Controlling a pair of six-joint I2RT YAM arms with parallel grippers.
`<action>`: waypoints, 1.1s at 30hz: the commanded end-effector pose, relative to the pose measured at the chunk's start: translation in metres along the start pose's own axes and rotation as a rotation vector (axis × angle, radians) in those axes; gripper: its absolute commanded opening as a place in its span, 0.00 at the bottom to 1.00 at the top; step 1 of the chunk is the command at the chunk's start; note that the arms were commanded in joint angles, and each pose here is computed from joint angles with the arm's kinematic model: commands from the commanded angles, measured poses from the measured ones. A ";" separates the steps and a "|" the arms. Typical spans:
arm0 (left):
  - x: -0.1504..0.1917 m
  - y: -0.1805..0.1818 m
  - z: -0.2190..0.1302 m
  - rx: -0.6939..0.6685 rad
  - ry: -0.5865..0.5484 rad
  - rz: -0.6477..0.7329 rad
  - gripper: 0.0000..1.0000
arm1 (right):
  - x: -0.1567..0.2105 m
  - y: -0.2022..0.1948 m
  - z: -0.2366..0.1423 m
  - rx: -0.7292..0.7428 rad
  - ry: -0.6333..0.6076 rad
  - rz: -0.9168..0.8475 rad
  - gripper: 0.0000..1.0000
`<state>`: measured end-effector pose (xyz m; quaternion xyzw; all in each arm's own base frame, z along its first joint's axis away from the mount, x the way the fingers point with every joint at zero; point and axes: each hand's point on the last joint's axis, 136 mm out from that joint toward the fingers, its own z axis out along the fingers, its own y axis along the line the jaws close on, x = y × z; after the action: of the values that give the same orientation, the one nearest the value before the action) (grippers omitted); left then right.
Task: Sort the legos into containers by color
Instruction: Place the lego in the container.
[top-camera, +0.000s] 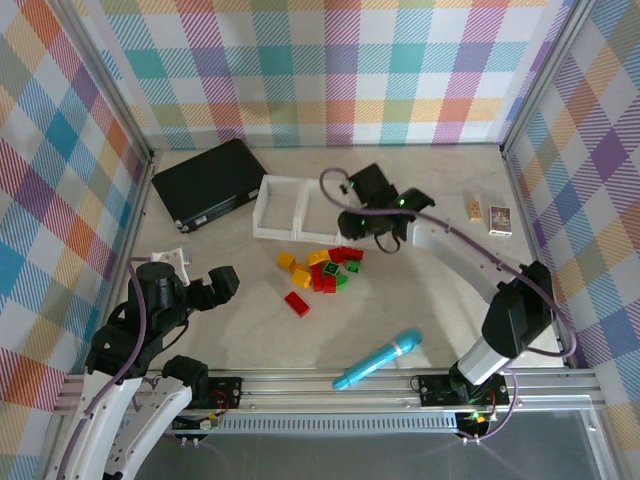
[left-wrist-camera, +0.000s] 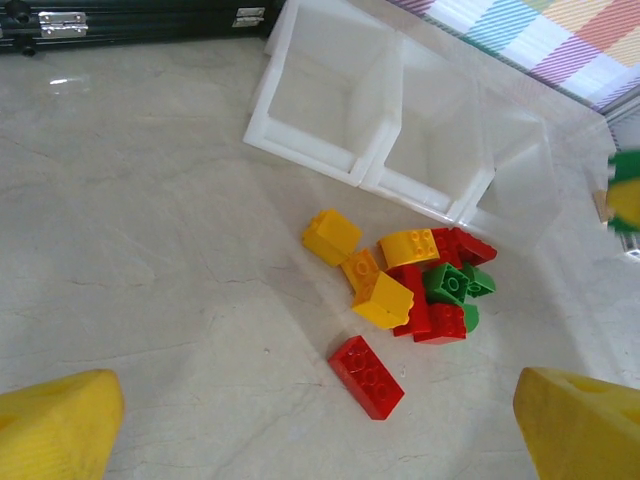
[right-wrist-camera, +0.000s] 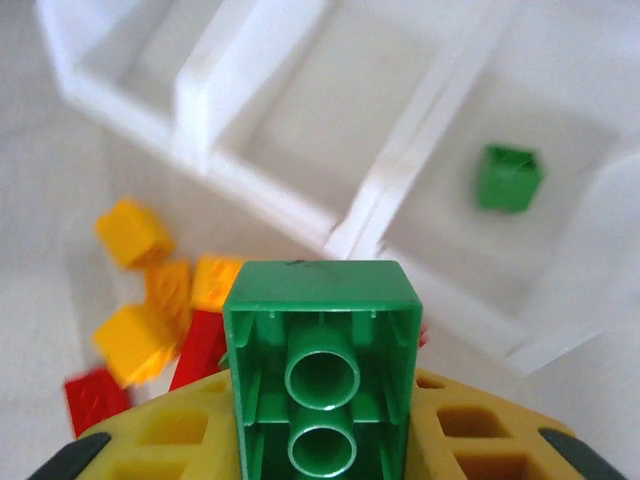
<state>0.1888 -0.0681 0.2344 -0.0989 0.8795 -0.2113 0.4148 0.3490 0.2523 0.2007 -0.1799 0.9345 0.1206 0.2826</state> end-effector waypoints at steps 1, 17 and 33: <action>0.001 -0.008 0.005 0.047 -0.003 -0.010 0.99 | -0.011 -0.026 0.015 0.028 0.055 0.105 0.25; 0.003 -0.009 0.009 0.053 0.010 -0.014 0.99 | -0.007 -0.067 0.113 0.029 0.217 0.252 0.28; 0.004 -0.008 0.015 0.047 0.021 -0.017 1.00 | -0.003 -0.072 0.109 0.023 0.219 0.303 0.56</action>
<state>0.1959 -0.0756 0.2253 -0.0996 0.8821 -0.2232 0.4028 0.4379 0.2218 0.0964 -0.0478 0.9786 0.1169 0.1627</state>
